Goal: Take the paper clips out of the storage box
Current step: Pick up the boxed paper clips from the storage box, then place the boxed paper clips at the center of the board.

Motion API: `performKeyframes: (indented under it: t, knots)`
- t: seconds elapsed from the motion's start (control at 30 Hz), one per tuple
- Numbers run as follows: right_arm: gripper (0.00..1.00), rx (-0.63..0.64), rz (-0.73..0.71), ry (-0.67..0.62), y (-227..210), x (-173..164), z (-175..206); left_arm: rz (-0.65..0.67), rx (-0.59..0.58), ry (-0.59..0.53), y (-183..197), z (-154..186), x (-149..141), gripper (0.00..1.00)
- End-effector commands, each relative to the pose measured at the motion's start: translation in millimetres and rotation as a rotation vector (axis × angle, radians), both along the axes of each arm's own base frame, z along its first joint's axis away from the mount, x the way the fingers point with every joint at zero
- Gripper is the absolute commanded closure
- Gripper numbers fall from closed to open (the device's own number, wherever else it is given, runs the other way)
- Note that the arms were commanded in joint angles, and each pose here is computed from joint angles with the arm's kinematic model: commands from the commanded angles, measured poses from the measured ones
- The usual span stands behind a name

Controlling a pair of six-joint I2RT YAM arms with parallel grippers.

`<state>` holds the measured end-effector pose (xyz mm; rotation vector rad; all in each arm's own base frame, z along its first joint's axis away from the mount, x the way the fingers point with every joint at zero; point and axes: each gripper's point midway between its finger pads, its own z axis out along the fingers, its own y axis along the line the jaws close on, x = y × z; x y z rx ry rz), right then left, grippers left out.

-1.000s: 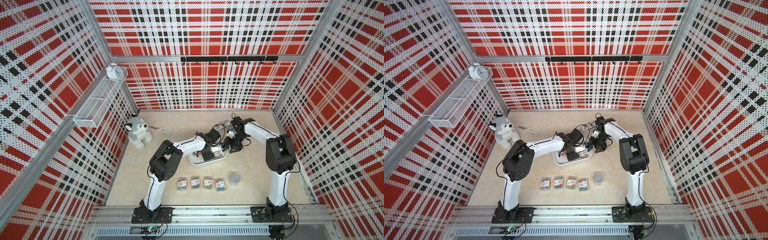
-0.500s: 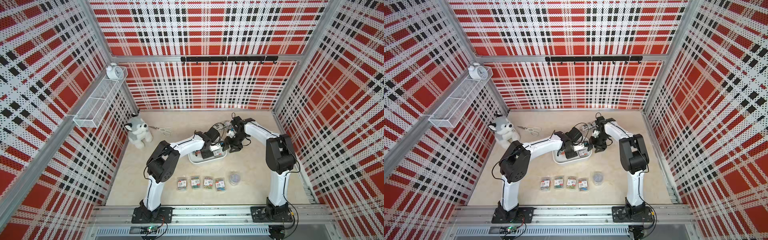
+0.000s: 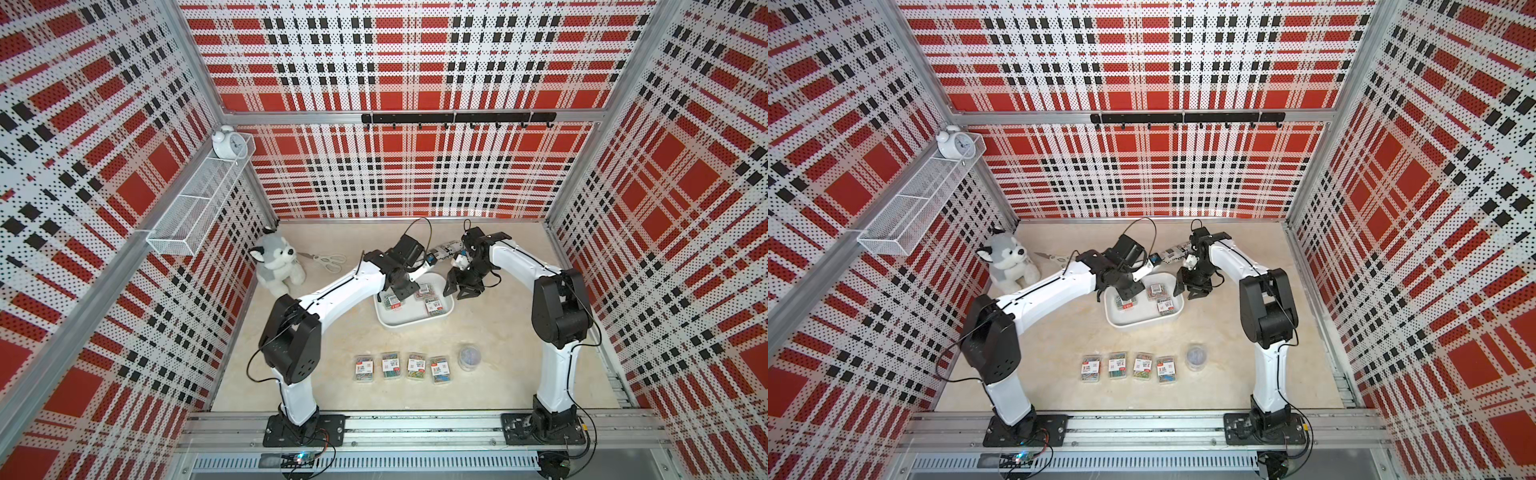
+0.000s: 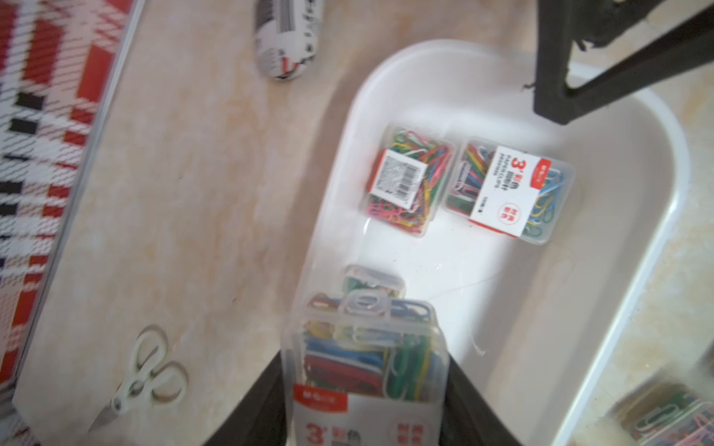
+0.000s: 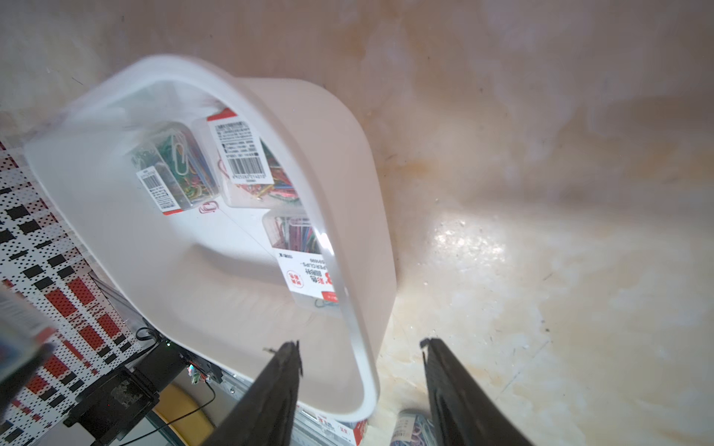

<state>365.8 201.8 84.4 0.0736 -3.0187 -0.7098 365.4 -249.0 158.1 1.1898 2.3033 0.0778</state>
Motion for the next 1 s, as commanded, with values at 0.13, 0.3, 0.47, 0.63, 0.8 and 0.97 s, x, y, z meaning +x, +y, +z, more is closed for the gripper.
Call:
performKeyframes:
  t: [0.13, 0.3, 0.47, 0.63, 0.8, 0.97]
  knots:
    - [0.42, 0.010, -0.051, -0.039, -3, 25, 3, 0.500, -0.208, -0.087, 89, 57, -45, 0.51]
    - [0.42, 0.011, -0.065, -0.053, -5, 33, 5, 0.754, -0.354, 0.012, 109, 39, -92, 0.53]
    - [0.42, 0.011, -0.071, -0.059, -6, 35, 6, 0.915, -0.406, 0.162, 122, -5, -135, 0.53]
    - [0.42, 0.006, -0.067, -0.056, -7, 33, 6, 0.990, -0.449, 0.281, 127, -51, -167, 0.52]
    - [0.43, -0.002, -0.064, -0.055, -10, 29, 6, 1.026, -0.427, 0.335, 136, -81, -188, 0.52]
    - [0.42, -0.004, -0.065, -0.054, -11, 27, 4, 1.027, -0.423, 0.383, 130, -91, -194, 0.52]
